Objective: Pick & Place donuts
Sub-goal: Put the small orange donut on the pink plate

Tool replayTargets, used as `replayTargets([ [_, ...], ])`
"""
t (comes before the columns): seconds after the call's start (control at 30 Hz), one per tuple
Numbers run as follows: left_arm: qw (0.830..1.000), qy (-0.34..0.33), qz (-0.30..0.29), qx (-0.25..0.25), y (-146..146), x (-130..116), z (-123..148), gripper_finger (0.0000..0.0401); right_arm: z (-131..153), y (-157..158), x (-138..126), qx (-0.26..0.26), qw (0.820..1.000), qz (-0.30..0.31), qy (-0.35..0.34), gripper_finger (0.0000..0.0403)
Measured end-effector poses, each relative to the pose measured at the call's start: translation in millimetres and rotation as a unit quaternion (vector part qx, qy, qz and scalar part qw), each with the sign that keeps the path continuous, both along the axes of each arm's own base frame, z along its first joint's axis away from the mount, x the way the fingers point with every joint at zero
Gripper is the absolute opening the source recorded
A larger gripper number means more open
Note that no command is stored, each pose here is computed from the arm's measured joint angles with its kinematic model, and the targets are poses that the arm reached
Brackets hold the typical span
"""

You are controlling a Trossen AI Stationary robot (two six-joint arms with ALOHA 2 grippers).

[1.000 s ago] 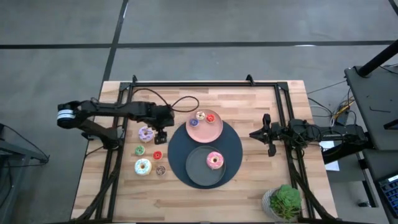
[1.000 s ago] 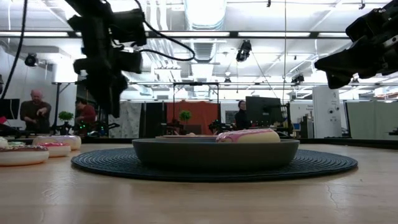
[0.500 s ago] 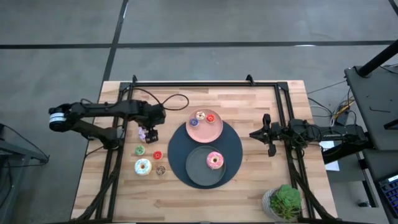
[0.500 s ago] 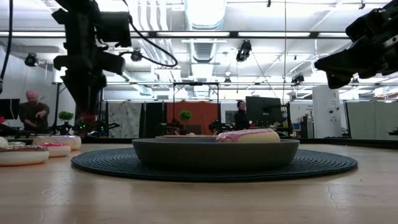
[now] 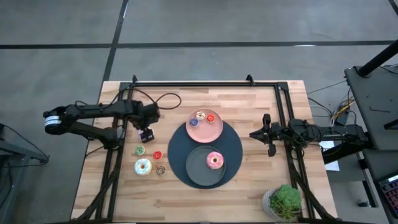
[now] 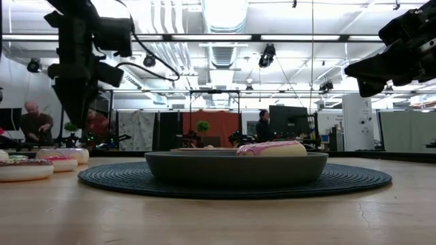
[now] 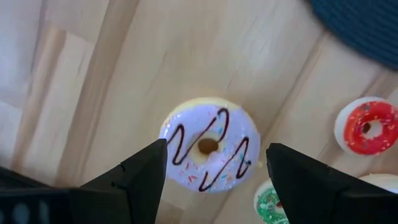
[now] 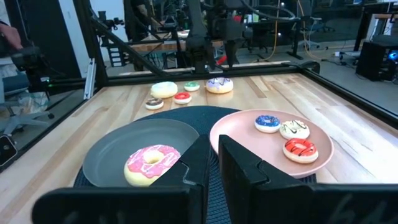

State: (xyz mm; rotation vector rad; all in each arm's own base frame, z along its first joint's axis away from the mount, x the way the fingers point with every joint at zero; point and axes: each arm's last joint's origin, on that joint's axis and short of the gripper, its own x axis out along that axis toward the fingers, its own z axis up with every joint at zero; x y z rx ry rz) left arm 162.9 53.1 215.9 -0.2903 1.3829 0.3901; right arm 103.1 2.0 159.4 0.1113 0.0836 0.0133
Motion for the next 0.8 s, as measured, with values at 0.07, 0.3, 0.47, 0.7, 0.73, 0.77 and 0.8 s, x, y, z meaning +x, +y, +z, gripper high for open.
replayTargets([
  [0.07,1.000,0.006,0.001,-0.002,0,-2,-3,0.0245,0,0,0,0.000,1.000,0.000,0.000,0.0029],
  [0.3,1.000,0.010,0.003,-0.007,-1,-3,-8,0.0245,0,0,0,0.000,1.000,0.000,0.000,0.0029],
  [0.47,1.000,0.003,0.006,-0.022,-2,-2,-8,0.0245,0,0,0,0.000,1.000,0.000,0.000,0.0029],
  [0.7,0.997,-0.048,0.008,-0.060,-7,9,6,0.0245,0,0,0,0.000,1.000,0.000,0.000,0.0029],
  [0.73,0.996,-0.057,0.004,-0.062,-8,11,9,0.0245,0,0,0,0.000,1.000,0.000,0.000,0.0029],
  [0.77,0.996,-0.064,-0.001,-0.064,-9,13,11,0.0245,0,0,0,0.000,1.000,0.000,0.000,0.0029],
  [0.8,0.996,-0.068,-0.006,-0.064,-11,14,13,0.0245,0,0,0,0.000,1.000,0.000,0.000,0.0029],
])
